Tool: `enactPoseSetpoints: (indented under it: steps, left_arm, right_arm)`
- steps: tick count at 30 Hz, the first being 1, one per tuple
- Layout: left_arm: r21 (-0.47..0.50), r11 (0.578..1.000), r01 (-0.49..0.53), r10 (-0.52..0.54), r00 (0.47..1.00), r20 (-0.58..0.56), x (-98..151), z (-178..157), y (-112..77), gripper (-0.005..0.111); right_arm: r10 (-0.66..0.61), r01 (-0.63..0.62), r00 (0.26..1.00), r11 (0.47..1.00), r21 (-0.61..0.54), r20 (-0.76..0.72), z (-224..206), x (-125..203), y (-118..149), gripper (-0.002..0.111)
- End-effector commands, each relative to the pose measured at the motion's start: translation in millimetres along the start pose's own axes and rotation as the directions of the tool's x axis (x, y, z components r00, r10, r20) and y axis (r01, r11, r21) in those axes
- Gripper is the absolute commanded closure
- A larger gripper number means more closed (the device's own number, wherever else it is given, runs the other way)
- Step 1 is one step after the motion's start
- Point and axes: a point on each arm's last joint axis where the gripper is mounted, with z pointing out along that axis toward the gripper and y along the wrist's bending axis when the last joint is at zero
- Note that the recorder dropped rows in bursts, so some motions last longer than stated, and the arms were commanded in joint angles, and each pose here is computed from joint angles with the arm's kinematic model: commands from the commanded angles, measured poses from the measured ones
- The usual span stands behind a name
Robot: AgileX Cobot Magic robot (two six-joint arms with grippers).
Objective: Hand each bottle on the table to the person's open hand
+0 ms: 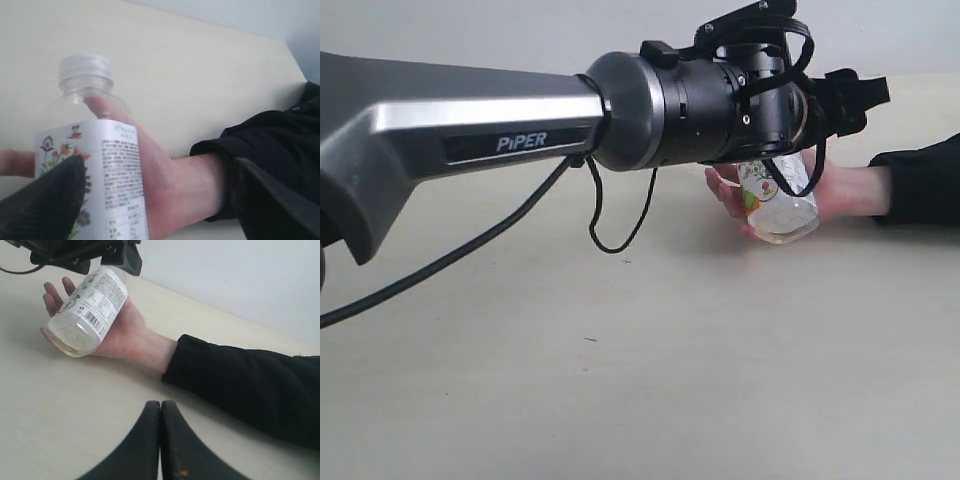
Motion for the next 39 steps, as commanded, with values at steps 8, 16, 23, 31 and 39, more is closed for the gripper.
enactPoseSetpoints:
  steps: [8, 16, 23, 31, 39]
  left_arm:
    - [0.078, 0.987, -0.141, 0.132, 0.985, 0.111, -47.9, -50.3, -23.3, 0.05]
    - [-0.042, 0.951, -0.306, 0.308, 0.949, 0.06, -76.1, -110.4, -24.1, 0.107]
    - [0.06, 0.873, -0.485, 0.486, 0.874, 0.002, -72.3, -167.4, -11.0, 0.107]
    - [0.267, 0.814, -0.517, 0.494, 0.856, 0.152, -42.9, -250.8, 40.2, 0.107]
    - [0.308, 0.829, -0.467, 0.42, 0.883, 0.208, -33.5, -318.9, 86.0, 0.107]
  right_arm:
    - [0.008, -0.009, 1.0, 1.0, 0.002, 0.01, -0.1, -0.1, 0.1, 0.108]
    - [0.008, -0.009, 1.0, 1.0, 0.002, 0.01, -0.1, -0.1, 0.1, 0.108]
    - [0.01, -0.01, 1.0, 1.0, 0.001, 0.01, -0.1, -0.2, 0.2, 0.108]
    - [0.01, -0.01, 1.0, 1.0, 0.001, 0.01, -0.1, -0.2, 0.2, 0.108]
    - [0.01, -0.01, 1.0, 1.0, 0.001, 0.01, -0.1, -0.2, 0.2, 0.108]
